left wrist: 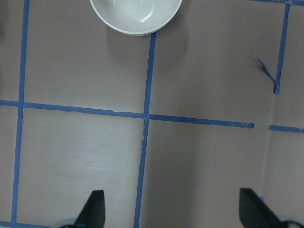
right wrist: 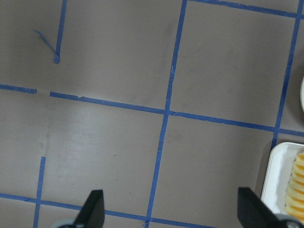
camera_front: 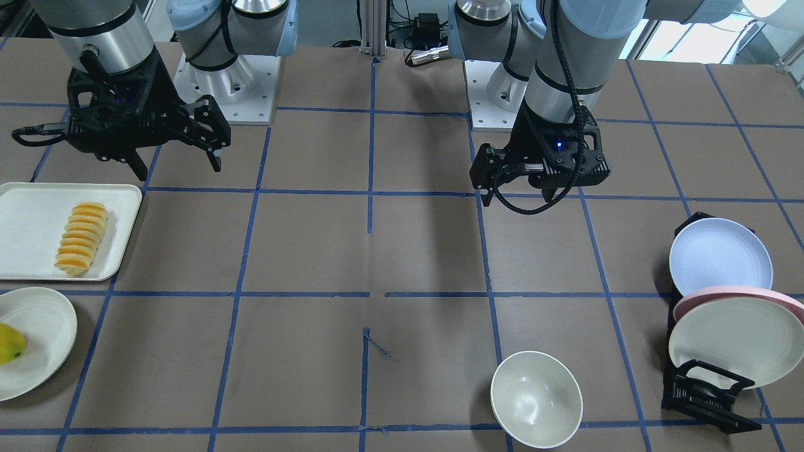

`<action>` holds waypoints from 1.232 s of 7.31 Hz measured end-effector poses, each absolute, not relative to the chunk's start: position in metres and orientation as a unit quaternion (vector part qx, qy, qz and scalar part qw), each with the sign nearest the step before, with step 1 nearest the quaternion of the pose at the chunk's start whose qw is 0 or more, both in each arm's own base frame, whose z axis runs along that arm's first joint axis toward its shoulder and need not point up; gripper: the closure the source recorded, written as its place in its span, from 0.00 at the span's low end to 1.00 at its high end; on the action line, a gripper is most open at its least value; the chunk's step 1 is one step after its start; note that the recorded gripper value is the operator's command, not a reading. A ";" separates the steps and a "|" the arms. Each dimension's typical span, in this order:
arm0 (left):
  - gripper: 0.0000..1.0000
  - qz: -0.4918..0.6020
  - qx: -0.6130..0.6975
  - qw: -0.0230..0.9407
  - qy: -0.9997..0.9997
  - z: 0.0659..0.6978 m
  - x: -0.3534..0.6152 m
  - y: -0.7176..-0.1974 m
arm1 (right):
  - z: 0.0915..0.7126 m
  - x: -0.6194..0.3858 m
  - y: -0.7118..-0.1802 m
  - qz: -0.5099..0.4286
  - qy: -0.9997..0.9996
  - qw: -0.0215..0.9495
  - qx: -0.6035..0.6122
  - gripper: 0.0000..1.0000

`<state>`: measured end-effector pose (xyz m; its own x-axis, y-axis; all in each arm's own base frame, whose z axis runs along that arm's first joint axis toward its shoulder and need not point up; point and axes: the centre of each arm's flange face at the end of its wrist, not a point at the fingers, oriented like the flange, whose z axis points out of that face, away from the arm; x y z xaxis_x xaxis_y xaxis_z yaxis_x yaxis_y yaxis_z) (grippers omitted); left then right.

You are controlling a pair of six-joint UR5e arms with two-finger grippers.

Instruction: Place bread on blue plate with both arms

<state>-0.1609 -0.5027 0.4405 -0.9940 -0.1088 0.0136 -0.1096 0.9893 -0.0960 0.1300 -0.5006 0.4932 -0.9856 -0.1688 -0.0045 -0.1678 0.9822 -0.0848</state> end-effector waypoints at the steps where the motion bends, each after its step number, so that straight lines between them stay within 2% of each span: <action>1: 0.00 0.049 0.055 0.004 -0.997 0.441 -0.160 -0.503 | 0.493 0.129 -0.501 -0.042 0.996 0.006 -0.083 0.00; 5: 0.00 0.052 0.063 0.003 -0.997 0.447 -0.152 -0.504 | 0.490 0.129 -0.500 -0.038 0.996 0.005 -0.083 0.00; 9: 0.00 0.009 0.180 -0.033 -0.983 0.449 -0.022 -0.504 | 0.491 0.130 -0.500 -0.039 0.996 0.008 -0.083 0.00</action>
